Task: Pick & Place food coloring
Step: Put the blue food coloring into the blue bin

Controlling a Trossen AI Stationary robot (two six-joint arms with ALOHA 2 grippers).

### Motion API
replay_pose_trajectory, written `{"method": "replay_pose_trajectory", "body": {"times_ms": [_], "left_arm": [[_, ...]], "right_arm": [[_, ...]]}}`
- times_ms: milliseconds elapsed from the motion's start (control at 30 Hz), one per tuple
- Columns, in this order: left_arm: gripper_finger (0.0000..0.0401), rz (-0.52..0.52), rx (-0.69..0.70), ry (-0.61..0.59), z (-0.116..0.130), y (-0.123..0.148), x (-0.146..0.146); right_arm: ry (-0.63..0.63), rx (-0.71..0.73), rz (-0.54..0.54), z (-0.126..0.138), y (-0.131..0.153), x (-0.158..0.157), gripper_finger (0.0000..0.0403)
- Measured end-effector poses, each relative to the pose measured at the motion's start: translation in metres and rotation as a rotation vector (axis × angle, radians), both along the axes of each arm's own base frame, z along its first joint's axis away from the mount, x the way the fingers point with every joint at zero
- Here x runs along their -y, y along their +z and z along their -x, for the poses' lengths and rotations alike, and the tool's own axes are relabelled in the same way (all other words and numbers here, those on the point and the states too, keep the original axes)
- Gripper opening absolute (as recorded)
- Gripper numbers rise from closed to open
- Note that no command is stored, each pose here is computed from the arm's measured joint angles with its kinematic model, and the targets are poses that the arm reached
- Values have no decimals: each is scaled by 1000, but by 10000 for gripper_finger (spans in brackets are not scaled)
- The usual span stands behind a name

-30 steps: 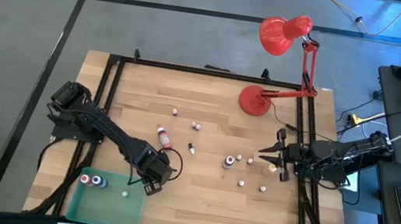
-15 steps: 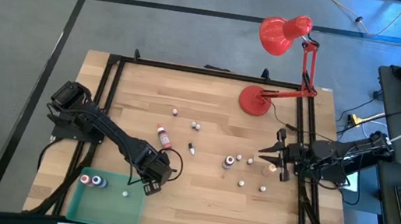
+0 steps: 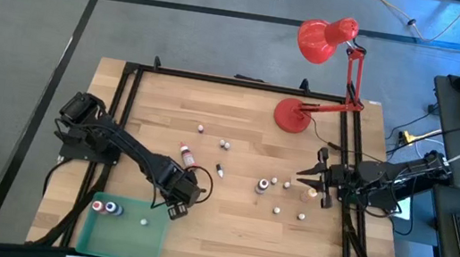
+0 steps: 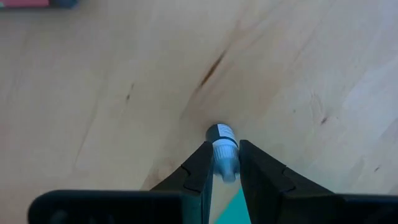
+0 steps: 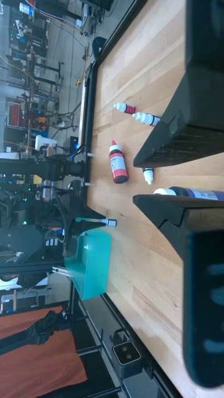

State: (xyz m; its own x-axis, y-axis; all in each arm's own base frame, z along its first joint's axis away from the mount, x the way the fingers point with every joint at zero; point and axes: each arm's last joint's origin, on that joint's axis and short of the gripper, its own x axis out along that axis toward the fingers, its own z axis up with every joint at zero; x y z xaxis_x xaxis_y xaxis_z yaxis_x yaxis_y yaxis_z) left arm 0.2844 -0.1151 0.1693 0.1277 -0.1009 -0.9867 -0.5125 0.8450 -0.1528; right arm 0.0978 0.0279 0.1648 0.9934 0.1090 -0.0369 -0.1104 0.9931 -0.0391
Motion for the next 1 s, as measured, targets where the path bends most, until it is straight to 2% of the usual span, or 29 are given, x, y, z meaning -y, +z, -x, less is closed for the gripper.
{"method": "replay_pose_trajectory", "body": {"times_ms": [233, 467, 700, 1000], "left_arm": [[63, -21, 8, -44, -4, 3, -10], [63, -32, -37, -45, -8, 25, -10], [63, -26, -47, -31, -9, 52, 3], [63, 3, -24, 76, -3, 71, 32]], "right_arm": [[0, 0, 1, 0, 0, 0, 84], [0, 0, 1, 0, 0, 0, 84], [-1, 0, 1, 0, 0, 0, 84], [-1, -1, -1, 0, 0, 0, 84]]}}
